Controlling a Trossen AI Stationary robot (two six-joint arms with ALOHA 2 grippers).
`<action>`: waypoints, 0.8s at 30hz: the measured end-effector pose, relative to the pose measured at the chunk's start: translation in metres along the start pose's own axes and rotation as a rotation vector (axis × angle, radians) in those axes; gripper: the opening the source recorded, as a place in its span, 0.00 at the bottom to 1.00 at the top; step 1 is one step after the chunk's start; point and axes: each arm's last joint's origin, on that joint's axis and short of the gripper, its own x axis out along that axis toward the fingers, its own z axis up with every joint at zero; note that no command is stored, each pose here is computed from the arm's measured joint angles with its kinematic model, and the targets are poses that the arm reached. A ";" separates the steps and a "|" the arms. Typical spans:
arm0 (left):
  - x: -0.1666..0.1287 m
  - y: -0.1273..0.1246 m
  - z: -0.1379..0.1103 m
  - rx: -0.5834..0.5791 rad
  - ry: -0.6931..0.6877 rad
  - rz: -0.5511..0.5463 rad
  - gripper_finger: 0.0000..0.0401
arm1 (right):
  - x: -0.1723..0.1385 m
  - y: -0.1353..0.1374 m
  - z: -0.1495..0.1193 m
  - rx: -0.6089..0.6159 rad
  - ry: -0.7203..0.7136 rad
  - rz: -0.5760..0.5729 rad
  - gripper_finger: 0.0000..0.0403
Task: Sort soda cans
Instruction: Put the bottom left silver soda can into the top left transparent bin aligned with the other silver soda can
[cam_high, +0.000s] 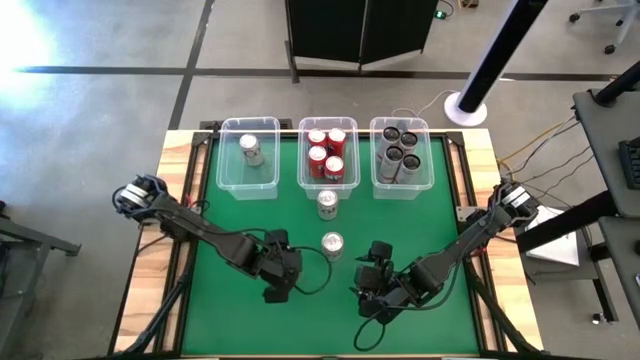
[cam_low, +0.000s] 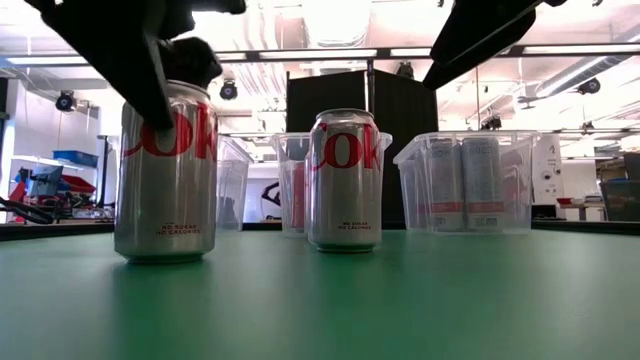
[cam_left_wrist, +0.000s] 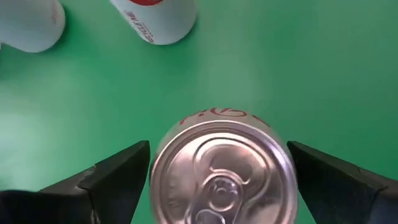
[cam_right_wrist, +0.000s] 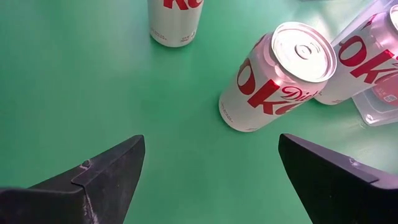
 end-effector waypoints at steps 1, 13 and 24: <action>0.000 -0.001 0.001 0.019 0.015 -0.003 0.86 | 0.000 0.000 0.000 0.000 0.000 0.000 0.90; -0.025 0.005 0.012 0.116 0.070 0.029 0.71 | 0.000 0.000 0.000 0.003 0.002 0.002 0.90; -0.121 0.095 0.014 -0.091 -0.087 0.306 0.71 | 0.000 0.000 0.000 0.011 0.005 0.005 0.90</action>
